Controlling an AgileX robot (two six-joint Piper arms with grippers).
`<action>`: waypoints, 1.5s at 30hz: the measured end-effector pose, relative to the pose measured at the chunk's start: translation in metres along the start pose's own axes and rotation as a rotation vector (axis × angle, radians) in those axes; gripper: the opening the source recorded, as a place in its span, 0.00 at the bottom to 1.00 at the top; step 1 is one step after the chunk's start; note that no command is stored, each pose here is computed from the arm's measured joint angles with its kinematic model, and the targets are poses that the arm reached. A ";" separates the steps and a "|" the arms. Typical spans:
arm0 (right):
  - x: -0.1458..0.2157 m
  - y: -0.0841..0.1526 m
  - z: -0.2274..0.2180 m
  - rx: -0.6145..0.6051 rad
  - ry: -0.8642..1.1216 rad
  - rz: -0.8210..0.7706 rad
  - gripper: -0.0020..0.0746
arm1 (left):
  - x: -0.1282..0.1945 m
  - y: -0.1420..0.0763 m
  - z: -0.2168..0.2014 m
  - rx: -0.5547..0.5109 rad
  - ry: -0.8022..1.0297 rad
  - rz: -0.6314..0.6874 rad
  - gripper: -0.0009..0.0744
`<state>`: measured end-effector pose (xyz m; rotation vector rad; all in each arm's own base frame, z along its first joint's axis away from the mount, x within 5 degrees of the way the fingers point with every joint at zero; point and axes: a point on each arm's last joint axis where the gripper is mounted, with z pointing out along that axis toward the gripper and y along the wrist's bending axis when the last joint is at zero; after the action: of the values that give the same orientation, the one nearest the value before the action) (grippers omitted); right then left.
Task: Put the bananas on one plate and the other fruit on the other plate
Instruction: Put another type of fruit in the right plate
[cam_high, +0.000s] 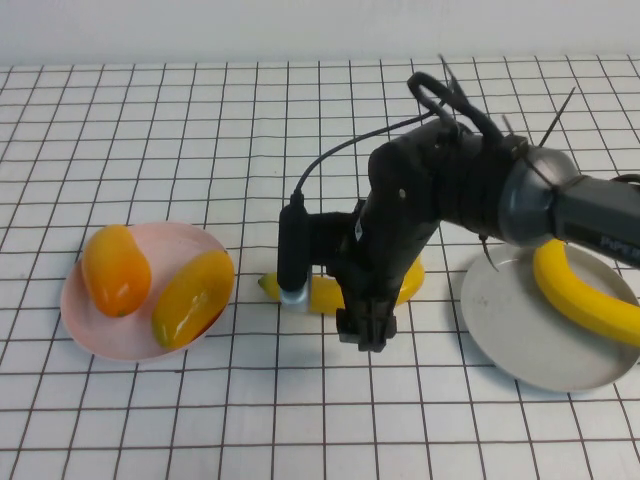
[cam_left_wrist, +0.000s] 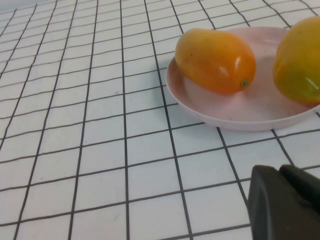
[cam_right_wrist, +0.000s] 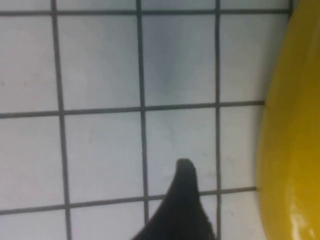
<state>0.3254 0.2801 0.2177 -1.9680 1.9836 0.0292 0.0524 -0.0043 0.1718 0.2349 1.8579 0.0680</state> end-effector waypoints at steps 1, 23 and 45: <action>0.001 0.000 0.006 -0.001 0.013 -0.007 0.73 | 0.000 0.000 0.000 0.000 0.000 0.000 0.01; -0.002 -0.025 0.027 0.139 0.072 0.202 0.44 | 0.000 0.000 0.000 0.000 0.000 0.000 0.01; 0.100 0.031 -0.090 0.353 0.254 1.083 0.44 | 0.000 0.000 0.000 0.000 0.000 0.000 0.01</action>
<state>0.2772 0.1618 0.2701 -0.5513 2.7283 -0.2920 0.0524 -0.0043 0.1718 0.2349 1.8579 0.0680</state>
